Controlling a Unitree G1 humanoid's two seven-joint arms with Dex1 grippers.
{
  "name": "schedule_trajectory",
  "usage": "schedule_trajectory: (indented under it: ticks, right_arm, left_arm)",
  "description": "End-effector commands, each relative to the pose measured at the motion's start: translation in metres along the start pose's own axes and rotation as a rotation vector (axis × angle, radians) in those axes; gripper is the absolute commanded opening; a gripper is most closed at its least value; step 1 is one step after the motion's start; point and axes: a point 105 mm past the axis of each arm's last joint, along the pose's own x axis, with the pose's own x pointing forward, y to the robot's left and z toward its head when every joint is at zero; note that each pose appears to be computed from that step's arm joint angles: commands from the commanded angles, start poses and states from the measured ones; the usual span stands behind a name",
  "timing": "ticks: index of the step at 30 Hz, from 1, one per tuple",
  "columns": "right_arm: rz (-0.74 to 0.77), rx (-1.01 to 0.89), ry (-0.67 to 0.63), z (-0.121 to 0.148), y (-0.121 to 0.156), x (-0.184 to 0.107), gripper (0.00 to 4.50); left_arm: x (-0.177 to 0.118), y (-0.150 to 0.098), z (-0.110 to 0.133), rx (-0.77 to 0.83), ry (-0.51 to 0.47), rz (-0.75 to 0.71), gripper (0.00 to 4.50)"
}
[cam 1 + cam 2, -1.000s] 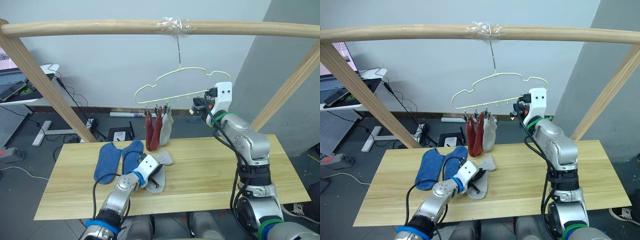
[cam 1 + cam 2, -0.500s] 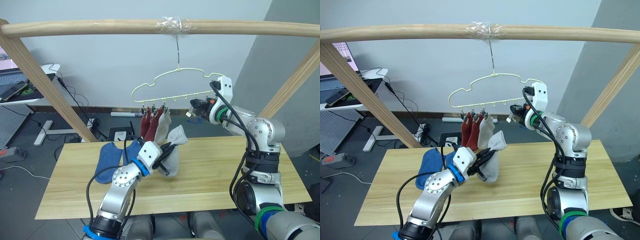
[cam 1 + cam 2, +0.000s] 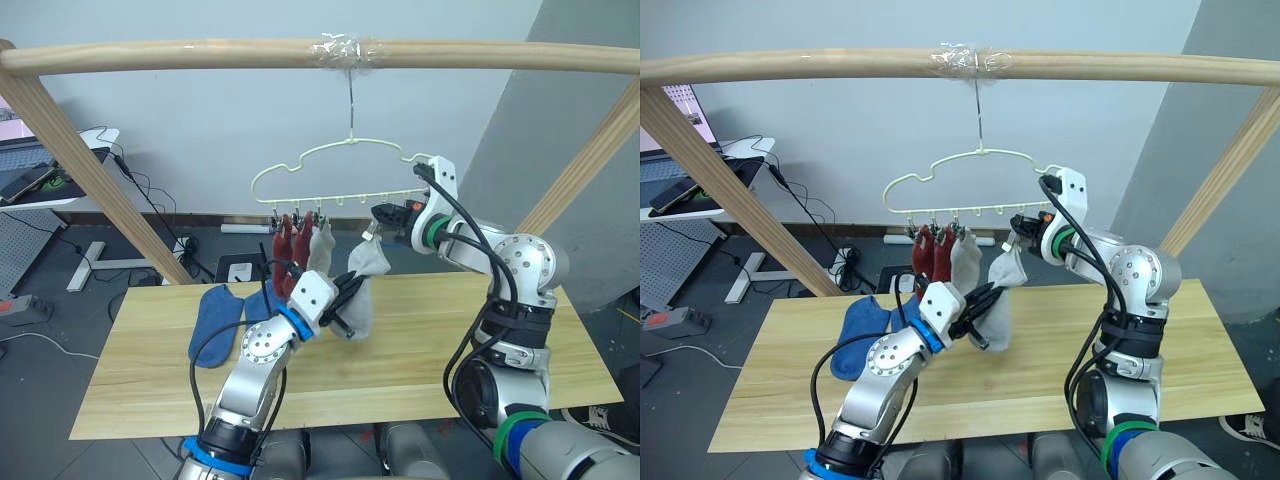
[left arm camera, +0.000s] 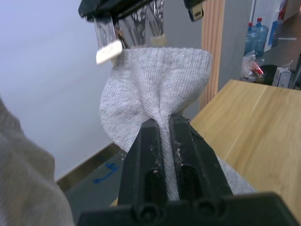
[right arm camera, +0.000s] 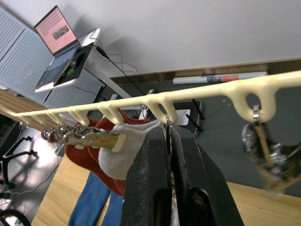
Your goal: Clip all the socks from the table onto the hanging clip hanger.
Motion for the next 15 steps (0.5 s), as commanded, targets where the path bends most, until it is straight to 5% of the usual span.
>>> schedule_trajectory:
  ticks: [1, 9, 12, 15]
  right_arm:
    - [-0.010, -0.004, -0.002, -0.0018, -0.0011, -0.0038, 0.00]
    - [0.000, 0.005, -0.001, -0.0030, -0.0007, -0.0040, 0.00]
    - [0.018, 0.015, -0.003, -0.0031, 0.0010, -0.0051, 0.77]
    - [0.026, 0.016, -0.003, -0.0042, 0.0019, -0.0060, 2.01]
  left_arm:
    - [0.0035, 0.0027, 0.0142, 0.020, -0.061, 0.008, 0.01]
    - [0.0075, 0.0047, 0.0187, 0.027, -0.076, 0.009, 0.01]
    - [0.0100, 0.0040, 0.0191, 0.033, -0.076, 0.006, 0.00]
    - [0.0119, 0.0040, 0.0207, 0.037, -0.081, 0.004, 0.00]
